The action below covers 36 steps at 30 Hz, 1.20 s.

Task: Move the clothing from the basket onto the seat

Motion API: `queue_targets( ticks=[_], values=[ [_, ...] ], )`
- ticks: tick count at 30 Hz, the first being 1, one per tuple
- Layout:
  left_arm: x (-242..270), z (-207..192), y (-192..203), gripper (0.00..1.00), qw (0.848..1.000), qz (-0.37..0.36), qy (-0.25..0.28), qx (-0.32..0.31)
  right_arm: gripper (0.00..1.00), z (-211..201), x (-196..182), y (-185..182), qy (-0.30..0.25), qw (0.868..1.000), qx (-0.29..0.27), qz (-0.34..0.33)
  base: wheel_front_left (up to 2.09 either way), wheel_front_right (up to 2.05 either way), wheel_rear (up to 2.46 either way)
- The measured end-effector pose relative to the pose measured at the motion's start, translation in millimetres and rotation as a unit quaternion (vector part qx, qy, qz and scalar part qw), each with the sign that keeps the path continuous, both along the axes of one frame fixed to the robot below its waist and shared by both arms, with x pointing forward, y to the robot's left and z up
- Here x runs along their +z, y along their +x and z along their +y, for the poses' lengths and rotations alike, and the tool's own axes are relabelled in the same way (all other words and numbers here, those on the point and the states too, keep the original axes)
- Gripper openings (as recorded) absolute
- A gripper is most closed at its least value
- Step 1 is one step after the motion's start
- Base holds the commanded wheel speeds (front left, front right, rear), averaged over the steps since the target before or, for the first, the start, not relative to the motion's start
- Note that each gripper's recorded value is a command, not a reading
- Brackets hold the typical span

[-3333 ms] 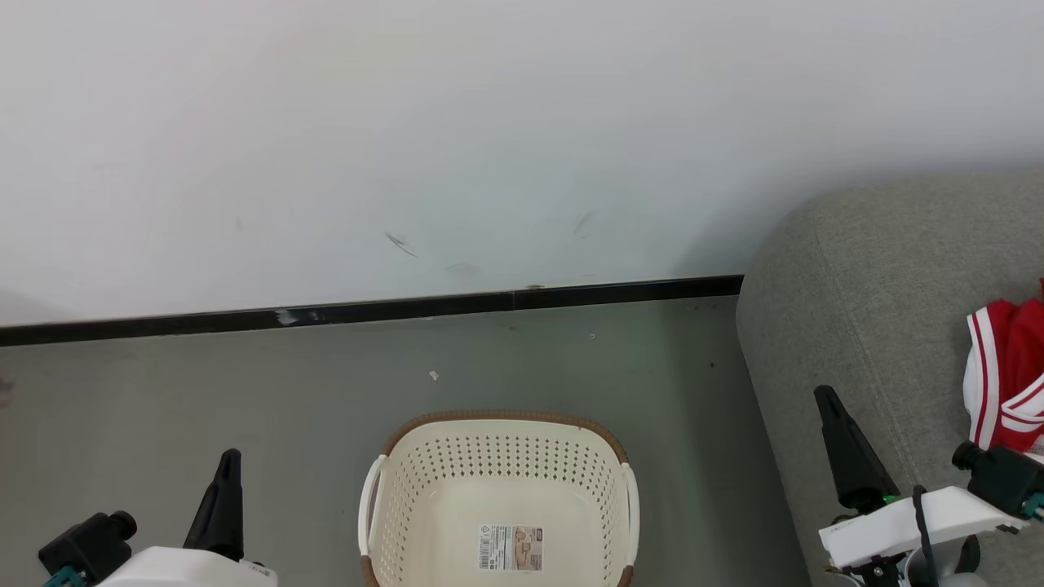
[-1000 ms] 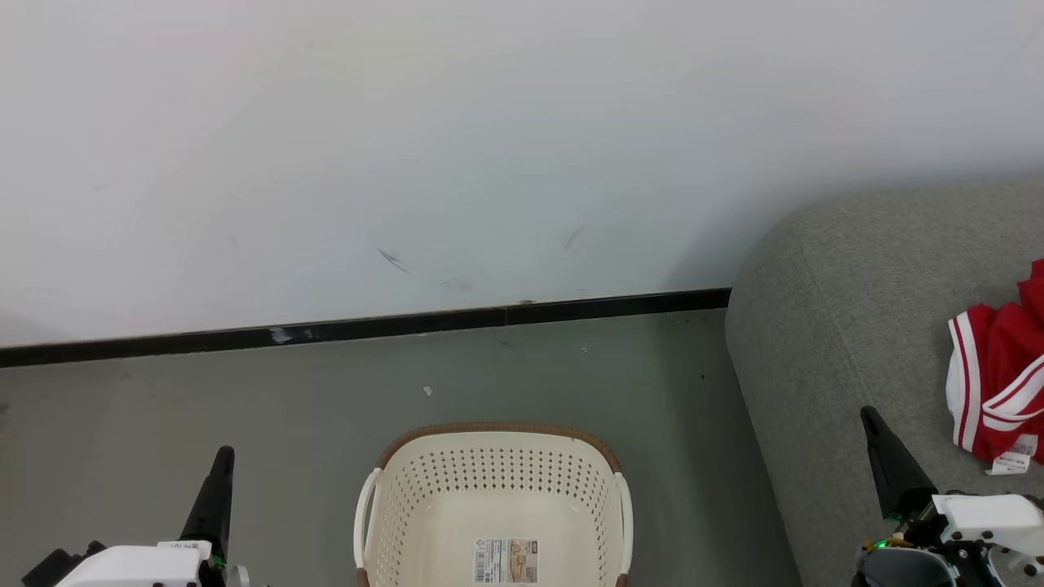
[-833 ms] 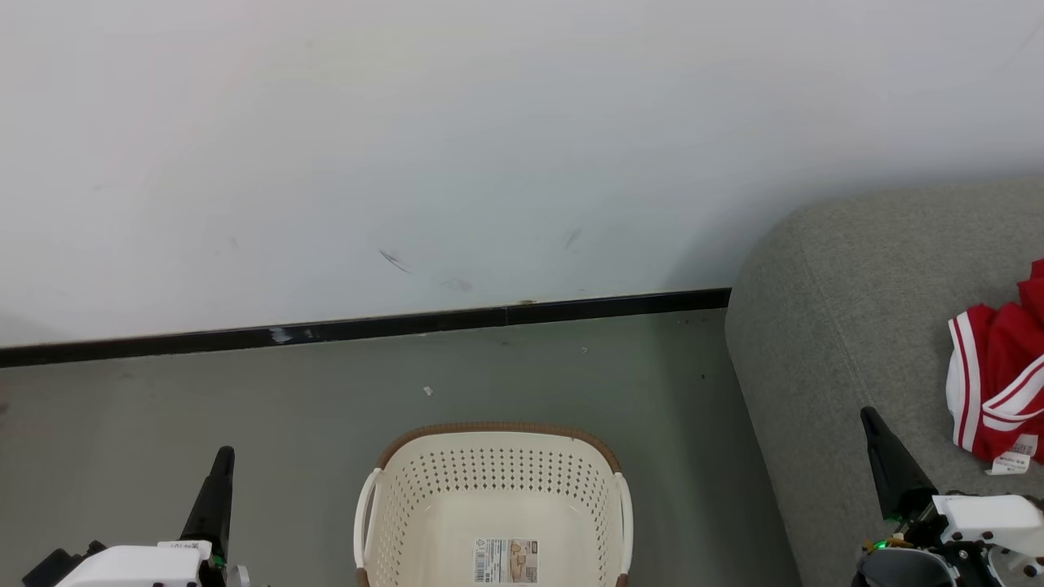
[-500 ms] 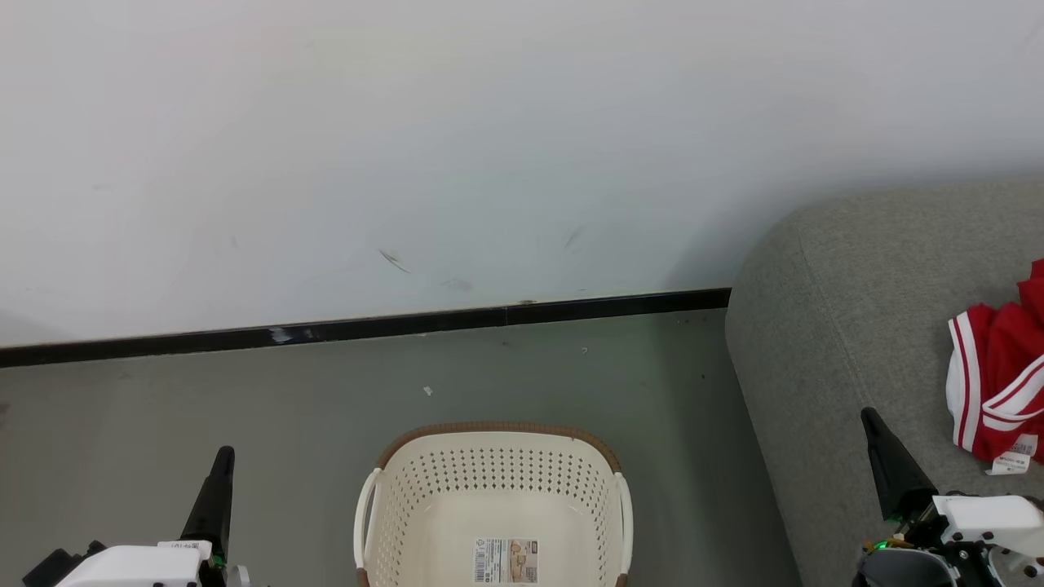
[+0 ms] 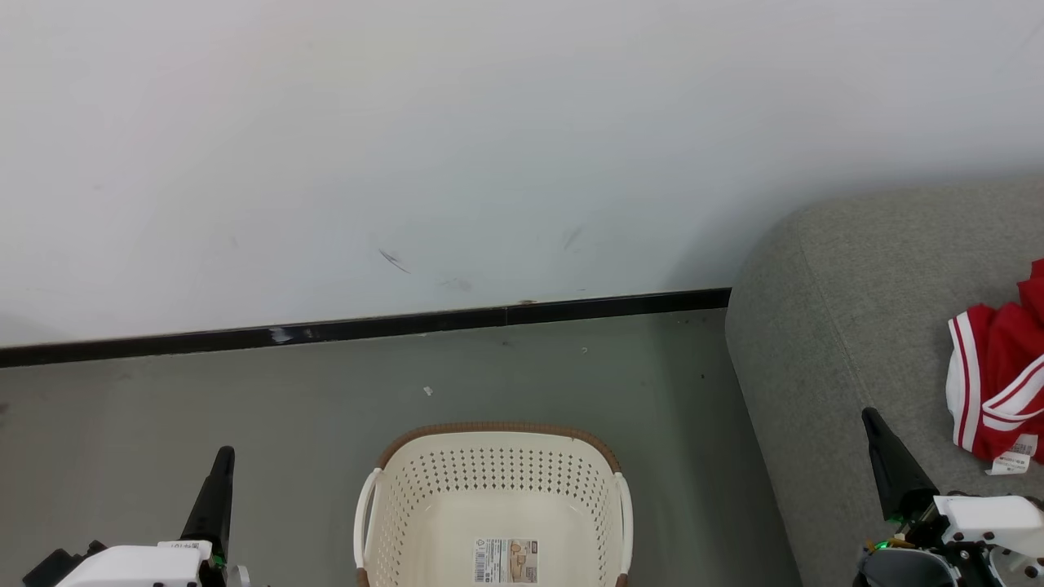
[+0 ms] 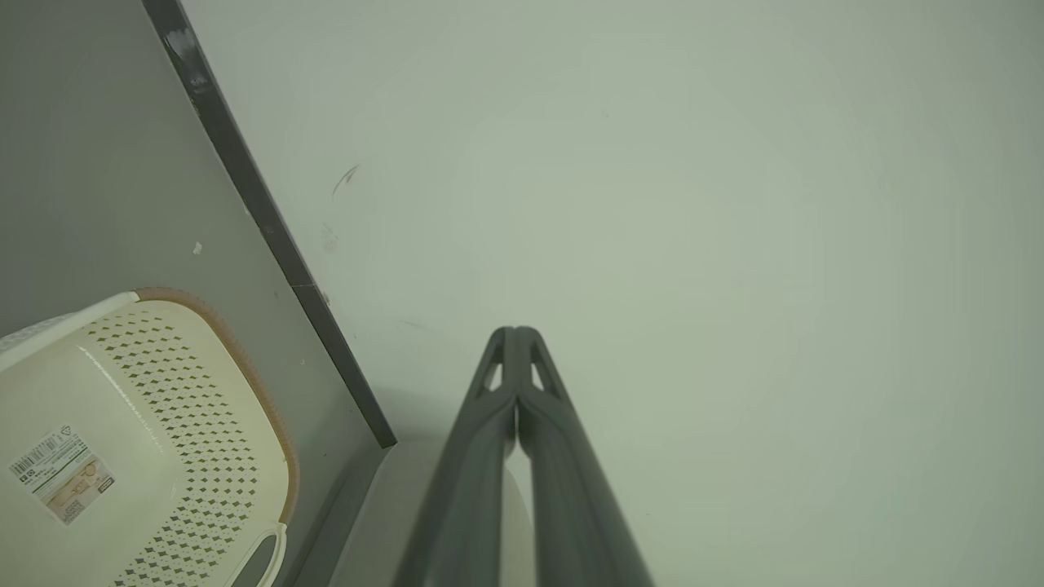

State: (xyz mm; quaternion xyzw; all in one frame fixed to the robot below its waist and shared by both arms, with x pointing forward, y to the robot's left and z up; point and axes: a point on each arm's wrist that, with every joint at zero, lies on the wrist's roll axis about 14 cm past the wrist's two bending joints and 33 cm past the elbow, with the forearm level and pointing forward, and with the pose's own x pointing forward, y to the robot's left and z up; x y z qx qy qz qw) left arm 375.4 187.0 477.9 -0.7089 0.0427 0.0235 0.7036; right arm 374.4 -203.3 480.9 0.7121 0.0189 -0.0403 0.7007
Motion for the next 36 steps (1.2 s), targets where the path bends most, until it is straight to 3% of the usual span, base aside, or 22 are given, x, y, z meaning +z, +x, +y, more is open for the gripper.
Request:
queue_targets(
  ticks=[36],
  values=[
    [0.1,0.0,0.0,0.00,1.000,0.000,-0.001,0.000,0.00,-2.0,-0.3,-0.2,0.001,1.000,-0.002,0.000,0.00,0.00,0.00]
  ],
)
